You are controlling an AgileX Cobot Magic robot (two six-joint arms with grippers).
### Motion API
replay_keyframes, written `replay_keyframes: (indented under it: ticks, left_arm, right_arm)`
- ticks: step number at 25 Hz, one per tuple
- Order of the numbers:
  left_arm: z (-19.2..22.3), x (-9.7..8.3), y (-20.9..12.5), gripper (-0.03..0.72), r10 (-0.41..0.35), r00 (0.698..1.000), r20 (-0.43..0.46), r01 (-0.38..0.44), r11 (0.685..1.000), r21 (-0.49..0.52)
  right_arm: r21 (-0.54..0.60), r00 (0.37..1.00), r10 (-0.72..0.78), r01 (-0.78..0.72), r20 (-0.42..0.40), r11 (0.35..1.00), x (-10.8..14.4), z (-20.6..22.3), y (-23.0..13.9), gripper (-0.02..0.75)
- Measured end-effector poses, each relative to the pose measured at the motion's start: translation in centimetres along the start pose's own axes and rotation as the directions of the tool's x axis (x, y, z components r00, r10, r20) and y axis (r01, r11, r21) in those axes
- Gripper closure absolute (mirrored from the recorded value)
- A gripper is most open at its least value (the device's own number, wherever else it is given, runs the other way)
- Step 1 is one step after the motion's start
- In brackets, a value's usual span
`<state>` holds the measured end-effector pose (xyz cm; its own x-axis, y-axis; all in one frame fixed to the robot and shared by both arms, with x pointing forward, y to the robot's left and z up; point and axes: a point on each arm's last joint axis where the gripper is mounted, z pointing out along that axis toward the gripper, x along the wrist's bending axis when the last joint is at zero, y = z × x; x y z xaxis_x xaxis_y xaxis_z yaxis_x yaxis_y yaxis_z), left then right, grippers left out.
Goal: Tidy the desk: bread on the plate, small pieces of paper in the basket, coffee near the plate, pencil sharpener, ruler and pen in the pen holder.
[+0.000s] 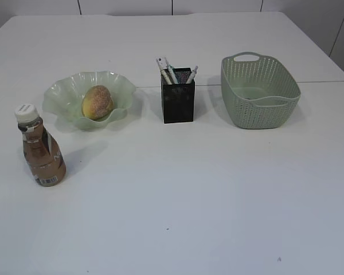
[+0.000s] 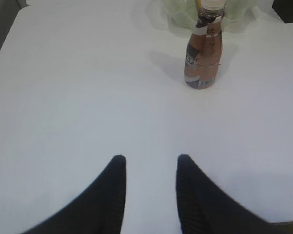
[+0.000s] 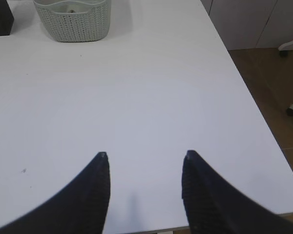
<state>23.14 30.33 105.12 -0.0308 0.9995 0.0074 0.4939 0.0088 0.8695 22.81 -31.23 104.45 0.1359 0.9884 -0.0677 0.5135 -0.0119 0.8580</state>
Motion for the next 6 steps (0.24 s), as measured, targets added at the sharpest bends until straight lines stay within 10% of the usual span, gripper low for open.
replay_keyframes:
  ticks: [6]
  left_arm:
    - [0.0, 0.0, 0.0, 0.449, 0.0, 1.0, 0.0, 0.0, 1.0, 0.0]
  right_arm:
    - [0.0, 1.0, 0.0, 0.0, 0.0, 1.0, 0.0, 0.0, 0.0, 0.351]
